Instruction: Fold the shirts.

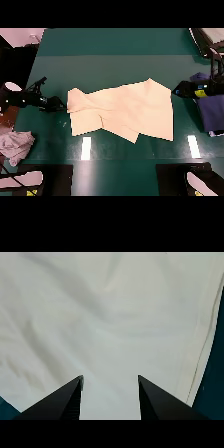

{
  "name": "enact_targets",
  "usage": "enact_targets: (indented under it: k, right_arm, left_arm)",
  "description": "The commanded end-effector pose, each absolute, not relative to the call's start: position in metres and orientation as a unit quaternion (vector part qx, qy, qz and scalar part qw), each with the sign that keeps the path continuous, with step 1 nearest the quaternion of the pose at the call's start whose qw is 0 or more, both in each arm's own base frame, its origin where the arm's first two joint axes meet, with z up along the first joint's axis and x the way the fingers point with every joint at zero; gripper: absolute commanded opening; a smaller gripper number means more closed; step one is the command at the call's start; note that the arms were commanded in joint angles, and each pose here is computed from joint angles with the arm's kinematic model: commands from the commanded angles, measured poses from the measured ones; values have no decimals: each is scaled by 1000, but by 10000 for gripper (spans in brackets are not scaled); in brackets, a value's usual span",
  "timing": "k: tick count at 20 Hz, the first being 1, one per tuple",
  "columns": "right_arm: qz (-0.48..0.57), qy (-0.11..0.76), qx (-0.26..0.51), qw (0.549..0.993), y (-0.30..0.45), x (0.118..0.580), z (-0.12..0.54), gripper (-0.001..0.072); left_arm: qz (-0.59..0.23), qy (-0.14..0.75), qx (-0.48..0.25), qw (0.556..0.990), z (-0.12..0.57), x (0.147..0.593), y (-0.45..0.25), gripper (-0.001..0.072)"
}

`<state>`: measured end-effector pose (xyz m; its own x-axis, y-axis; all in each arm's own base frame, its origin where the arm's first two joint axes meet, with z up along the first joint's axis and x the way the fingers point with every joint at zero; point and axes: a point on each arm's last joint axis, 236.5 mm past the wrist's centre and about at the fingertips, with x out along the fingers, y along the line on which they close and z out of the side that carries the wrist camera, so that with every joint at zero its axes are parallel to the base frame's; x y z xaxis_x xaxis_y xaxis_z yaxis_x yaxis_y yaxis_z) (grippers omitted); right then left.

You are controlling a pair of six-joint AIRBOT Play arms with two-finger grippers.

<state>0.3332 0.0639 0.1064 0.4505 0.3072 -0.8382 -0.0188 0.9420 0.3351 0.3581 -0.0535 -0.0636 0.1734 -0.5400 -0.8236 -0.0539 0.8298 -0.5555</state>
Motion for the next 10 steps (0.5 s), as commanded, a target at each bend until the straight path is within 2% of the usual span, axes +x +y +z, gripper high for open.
enact_targets:
  k: [1, 5, 8, 9, 10]
  right_arm:
    - [97, 508, 140, 845, 64, 325, 107, 397]
    - [95, 504, 144, 846, 64, 327, 109, 397]
    - [94, 504, 144, 846, 64, 327, 109, 397]
    - [95, 508, 144, 844, 64, 325, 108, 397]
    - [95, 513, 143, 841, 64, 323, 107, 397]
  left_arm:
    - [-186, 619, -268, 715, -73, 360, -66, 437]
    - [-186, 610, -285, 716, -73, 366, -69, 437]
    - [-197, 612, -266, 718, -75, 366, -84, 436]
    - [-203, 614, -258, 718, -76, 366, -92, 414]
    - [-207, 614, -253, 718, -76, 365, -97, 330]
